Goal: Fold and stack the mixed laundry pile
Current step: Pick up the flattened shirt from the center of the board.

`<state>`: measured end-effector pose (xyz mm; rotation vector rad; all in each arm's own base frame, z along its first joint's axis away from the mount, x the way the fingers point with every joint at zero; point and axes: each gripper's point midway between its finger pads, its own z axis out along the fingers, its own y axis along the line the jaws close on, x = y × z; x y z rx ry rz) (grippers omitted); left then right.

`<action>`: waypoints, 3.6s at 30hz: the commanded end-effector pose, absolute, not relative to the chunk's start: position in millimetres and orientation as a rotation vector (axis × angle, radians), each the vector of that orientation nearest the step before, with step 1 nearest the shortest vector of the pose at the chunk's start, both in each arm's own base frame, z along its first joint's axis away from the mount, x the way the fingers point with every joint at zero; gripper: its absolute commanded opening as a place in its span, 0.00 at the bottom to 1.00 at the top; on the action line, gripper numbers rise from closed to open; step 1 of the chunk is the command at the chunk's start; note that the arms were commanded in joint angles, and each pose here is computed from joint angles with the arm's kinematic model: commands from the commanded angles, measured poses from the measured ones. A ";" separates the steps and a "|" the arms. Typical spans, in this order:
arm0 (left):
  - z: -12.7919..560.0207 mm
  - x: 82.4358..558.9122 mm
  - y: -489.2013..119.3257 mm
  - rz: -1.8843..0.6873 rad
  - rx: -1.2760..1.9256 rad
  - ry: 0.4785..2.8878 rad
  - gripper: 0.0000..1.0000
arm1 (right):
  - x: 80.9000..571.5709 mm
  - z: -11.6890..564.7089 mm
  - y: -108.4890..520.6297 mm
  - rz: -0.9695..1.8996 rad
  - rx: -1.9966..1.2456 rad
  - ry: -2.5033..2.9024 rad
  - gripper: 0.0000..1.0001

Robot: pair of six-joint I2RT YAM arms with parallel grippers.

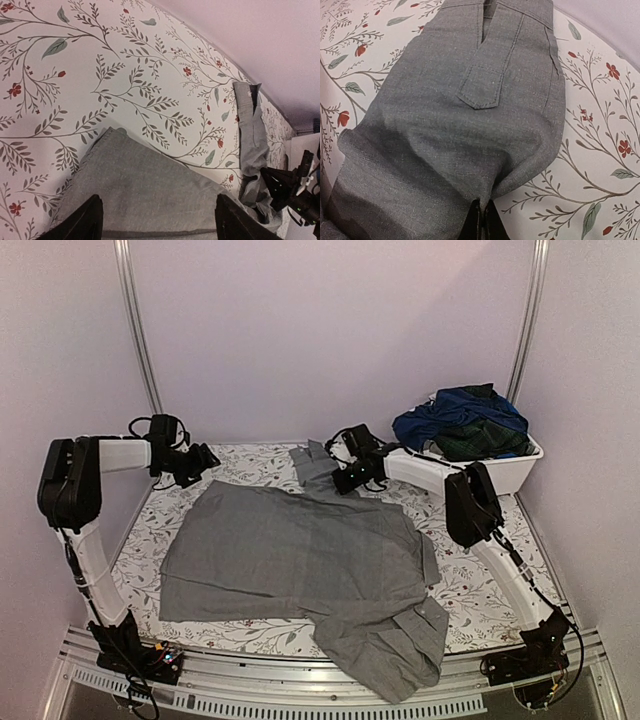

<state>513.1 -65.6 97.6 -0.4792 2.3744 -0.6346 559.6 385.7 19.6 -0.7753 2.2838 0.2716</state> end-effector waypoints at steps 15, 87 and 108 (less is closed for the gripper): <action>70.5 527.1 -23.4 -0.495 -0.508 2.360 0.73 | 581.0 191.4 376.4 0.364 -0.730 1.974 0.00; 77.1 544.4 -33.4 -0.569 -0.040 2.387 0.00 | 432.3 244.5 377.1 0.621 -0.763 2.098 0.00; 92.5 447.3 -13.1 -0.404 -0.225 2.417 0.00 | 317.8 250.5 381.0 0.774 -0.869 2.132 0.00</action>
